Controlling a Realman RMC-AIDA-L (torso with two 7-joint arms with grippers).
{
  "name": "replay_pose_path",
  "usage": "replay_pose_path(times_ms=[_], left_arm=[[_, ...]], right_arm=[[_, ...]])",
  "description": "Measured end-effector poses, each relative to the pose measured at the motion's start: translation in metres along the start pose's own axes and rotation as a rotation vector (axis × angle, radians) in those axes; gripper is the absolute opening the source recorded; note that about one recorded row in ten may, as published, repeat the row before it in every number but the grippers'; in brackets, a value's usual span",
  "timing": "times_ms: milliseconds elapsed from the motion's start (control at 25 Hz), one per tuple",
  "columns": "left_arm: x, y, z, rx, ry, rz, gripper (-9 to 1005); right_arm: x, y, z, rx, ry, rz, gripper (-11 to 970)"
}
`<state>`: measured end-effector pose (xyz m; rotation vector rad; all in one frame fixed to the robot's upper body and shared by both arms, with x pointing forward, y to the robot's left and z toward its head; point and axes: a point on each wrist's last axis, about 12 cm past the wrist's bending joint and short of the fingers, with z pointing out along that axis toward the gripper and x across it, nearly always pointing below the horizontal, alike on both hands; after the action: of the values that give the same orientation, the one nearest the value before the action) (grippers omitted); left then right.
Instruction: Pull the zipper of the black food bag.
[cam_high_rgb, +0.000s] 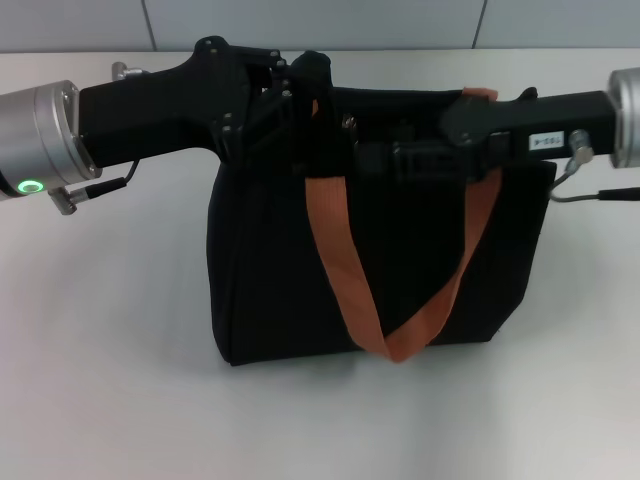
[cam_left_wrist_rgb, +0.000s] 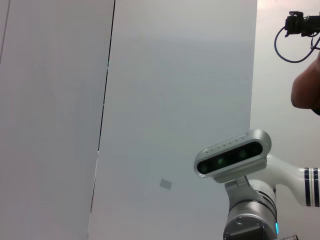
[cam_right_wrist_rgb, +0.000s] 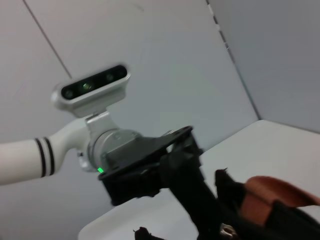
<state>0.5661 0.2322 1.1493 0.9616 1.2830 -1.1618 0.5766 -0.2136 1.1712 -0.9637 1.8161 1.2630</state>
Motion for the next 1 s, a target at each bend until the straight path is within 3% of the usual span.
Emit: replay_pose_path(times_ms=[240,360,560,1000], left_arm=[[-0.001,0.0,0.001,0.001,-0.008,0.002,17],[-0.001,0.0,0.001,0.001,-0.009,0.003,17],[-0.002,0.0,0.001,0.002,-0.009,0.004,17],[-0.002,0.0,0.002,0.005,-0.012,0.0,18]], right_arm=[[-0.001,0.005,0.012,-0.049,-0.011,-0.03,399],[0.0,0.005,0.011,-0.05,-0.021,-0.025,201],[0.003,0.005,0.005,-0.043,-0.055,0.013,3],[0.0,0.0,-0.009,-0.011,-0.126,0.146,-2]])
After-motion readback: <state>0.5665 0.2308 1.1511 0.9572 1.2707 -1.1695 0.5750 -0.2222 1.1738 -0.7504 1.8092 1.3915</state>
